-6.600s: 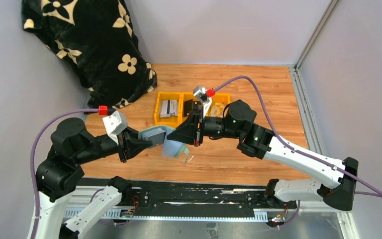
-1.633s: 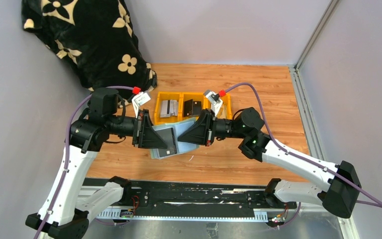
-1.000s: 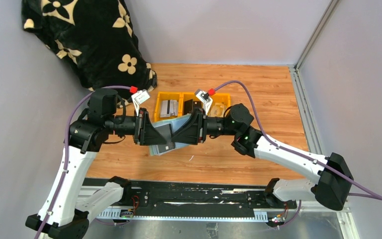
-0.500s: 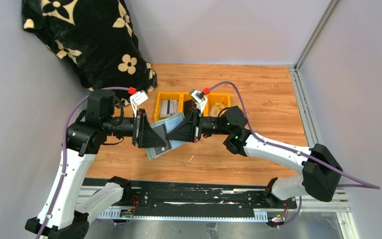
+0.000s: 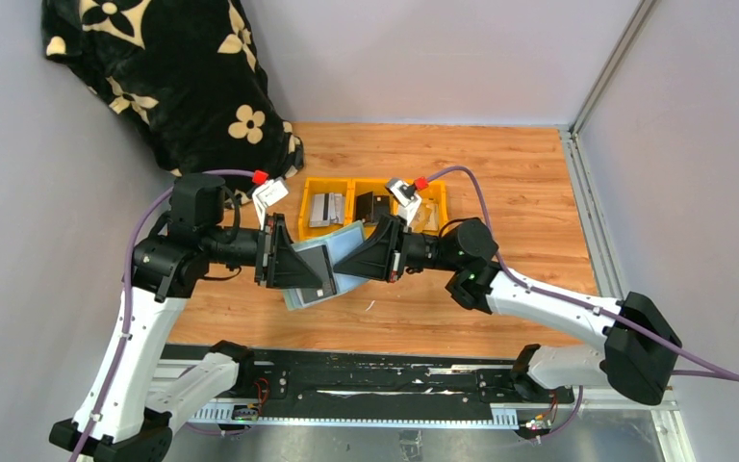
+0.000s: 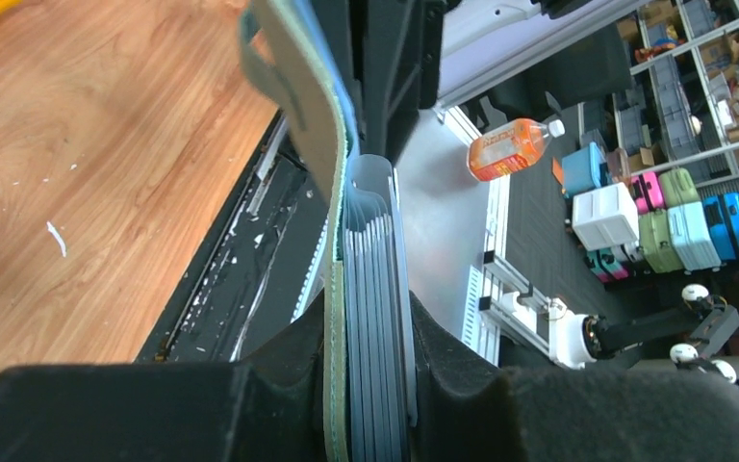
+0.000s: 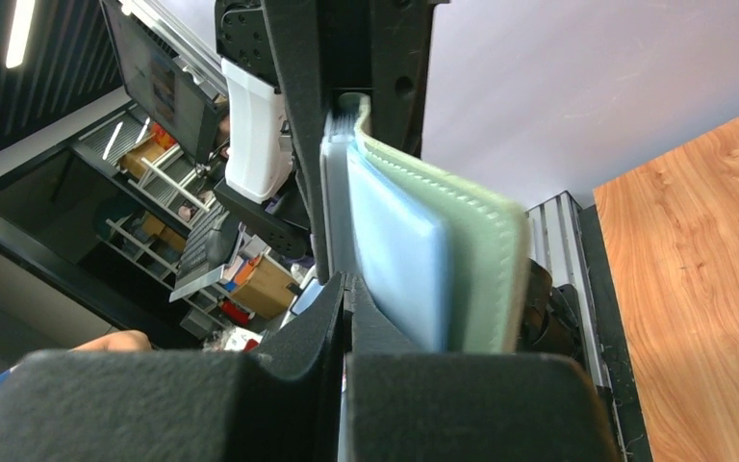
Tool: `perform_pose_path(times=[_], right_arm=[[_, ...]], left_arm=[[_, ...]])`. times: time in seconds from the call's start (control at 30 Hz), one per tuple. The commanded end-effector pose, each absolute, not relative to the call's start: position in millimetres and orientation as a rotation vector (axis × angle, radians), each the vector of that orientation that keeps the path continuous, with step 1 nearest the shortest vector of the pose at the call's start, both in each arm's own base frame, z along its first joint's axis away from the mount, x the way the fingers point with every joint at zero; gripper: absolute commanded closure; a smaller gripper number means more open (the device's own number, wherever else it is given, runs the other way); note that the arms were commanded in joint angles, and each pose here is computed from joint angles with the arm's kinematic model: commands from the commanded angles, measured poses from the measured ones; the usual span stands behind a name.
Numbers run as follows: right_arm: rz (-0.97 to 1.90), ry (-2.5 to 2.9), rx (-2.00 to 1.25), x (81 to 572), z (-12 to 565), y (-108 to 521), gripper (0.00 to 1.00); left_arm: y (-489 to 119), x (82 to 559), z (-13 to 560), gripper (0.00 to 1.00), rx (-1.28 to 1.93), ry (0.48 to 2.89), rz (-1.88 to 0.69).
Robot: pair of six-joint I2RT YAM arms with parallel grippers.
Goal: Take the credit cards out of the card holder
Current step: Remove the credit card from the card holder.
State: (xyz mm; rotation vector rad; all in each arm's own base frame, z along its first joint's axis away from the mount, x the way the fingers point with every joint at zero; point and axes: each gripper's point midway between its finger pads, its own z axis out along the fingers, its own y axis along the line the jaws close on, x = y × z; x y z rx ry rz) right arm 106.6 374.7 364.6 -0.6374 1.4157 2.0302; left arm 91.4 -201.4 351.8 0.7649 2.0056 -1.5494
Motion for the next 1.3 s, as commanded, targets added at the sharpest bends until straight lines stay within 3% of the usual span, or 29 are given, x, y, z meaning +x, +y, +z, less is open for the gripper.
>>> perform_pose_path(times=[0.0,0.13,0.23,0.37,0.53,0.77,0.93,1.03,1.13,1.27], right_arm=[[1.942,1.452,-0.568,125,356,368,1.0],[1.932,1.442,-0.609,121,364,368,1.0],[1.944,1.427,-0.661,113,370,373,0.75],[1.933,1.436,-0.738,105,370,384,0.67],[1.91,1.49,-0.782,109,363,395,0.71],[1.839,1.621,-0.809,117,352,403,0.91],[1.883,1.681,-0.791,108,357,400,0.98],[1.892,1.715,-0.783,100,359,399,0.95],[1.902,1.734,-0.828,84,360,404,0.76],[1.887,1.765,-0.87,75,359,411,0.82]], left_arm=[[-201,61,375,0.81,0.887,1.879,-1.675],[-202,66,373,0.8,0.872,1.897,-1.673],[-202,71,368,0.8,0.856,1.916,-1.647],[-203,78,365,0.82,0.836,1.937,-1.62],[-203,79,363,0.71,0.844,1.929,-1.605],[-202,76,361,0.69,0.865,1.911,-1.599],[-202,77,353,0.71,0.881,1.914,-1.611],[-203,78,352,0.72,0.889,1.912,-1.621],[-204,81,352,0.72,0.893,1.916,-1.637],[-206,81,354,0.73,0.912,1.902,-1.663]])
